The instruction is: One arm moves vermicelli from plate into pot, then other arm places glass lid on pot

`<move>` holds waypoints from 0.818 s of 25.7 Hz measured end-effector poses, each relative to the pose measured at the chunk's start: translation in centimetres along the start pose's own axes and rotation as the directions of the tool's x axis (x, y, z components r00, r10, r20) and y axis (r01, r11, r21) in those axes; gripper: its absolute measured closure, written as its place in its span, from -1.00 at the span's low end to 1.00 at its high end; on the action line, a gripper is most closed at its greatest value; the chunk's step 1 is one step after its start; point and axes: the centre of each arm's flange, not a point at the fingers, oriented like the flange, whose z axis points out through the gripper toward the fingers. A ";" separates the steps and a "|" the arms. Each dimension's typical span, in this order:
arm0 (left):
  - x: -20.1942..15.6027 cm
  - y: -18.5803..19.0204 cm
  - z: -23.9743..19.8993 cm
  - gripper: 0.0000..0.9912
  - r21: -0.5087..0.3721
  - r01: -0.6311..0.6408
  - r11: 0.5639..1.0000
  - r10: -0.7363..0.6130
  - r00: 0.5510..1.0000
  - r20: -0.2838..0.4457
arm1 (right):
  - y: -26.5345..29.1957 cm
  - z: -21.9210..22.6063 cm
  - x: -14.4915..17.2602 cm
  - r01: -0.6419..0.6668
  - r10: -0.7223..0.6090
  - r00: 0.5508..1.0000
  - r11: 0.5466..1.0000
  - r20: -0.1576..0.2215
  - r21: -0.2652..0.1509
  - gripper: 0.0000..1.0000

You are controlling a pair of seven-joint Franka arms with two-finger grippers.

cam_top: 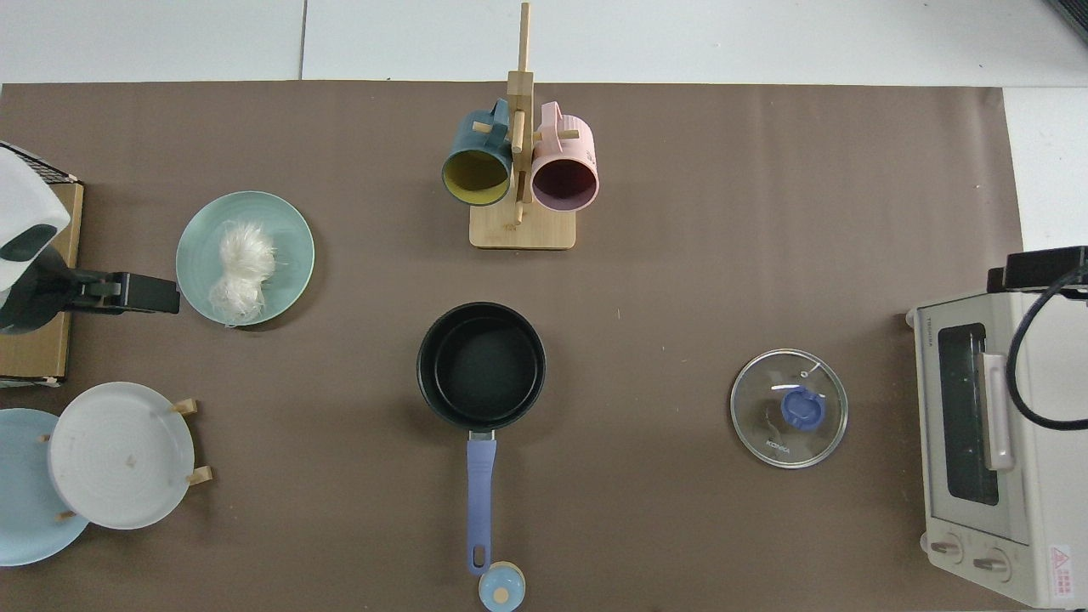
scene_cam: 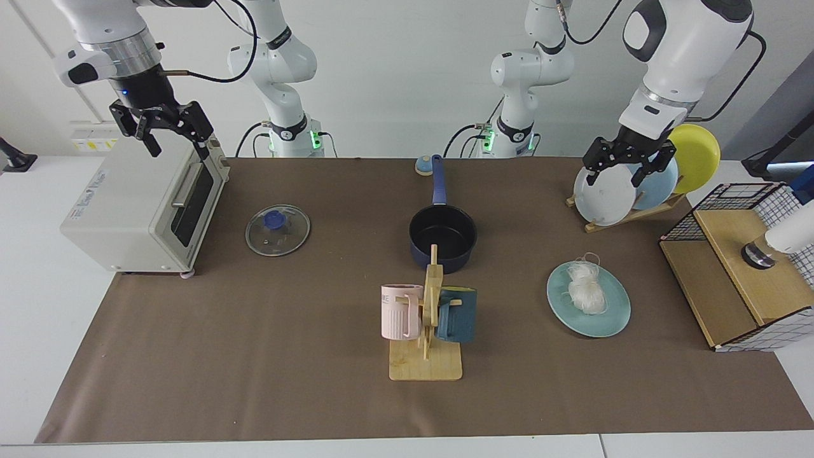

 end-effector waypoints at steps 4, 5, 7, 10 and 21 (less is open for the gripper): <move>0.0 0.0 0.0 -1.00 0.000 0.000 1.000 0.000 1.000 0.000 | -0.1 0.1 -0.1 0.003 -0.003 1.000 1.000 0.009 -0.001 -1.00; 0.0 0.0 0.0 -1.00 0.000 0.000 1.000 0.000 1.000 0.000 | -0.2 0.2 -0.1 0.003 -0.003 1.000 1.000 0.012 -0.001 -1.00; 0.0 0.0 0.0 -1.00 0.000 0.000 1.000 0.000 1.000 0.000 | -0.2 0.3 -0.2 0.004 -0.004 1.000 1.000 0.020 -0.002 -1.00; 0.0 0.0 0.0 -1.00 0.000 0.000 1.000 0.000 1.000 0.000 | -0.2 0.6 -0.3 0.005 -0.005 0.999 1.000 0.032 -0.002 -1.00; 0.0 0.0 0.0 -1.00 0.000 0.000 1.000 0.000 1.000 -0.001 | -0.9 3.9 -1.1 0.019 -0.018 0.995 1.000 0.098 -0.007 -1.00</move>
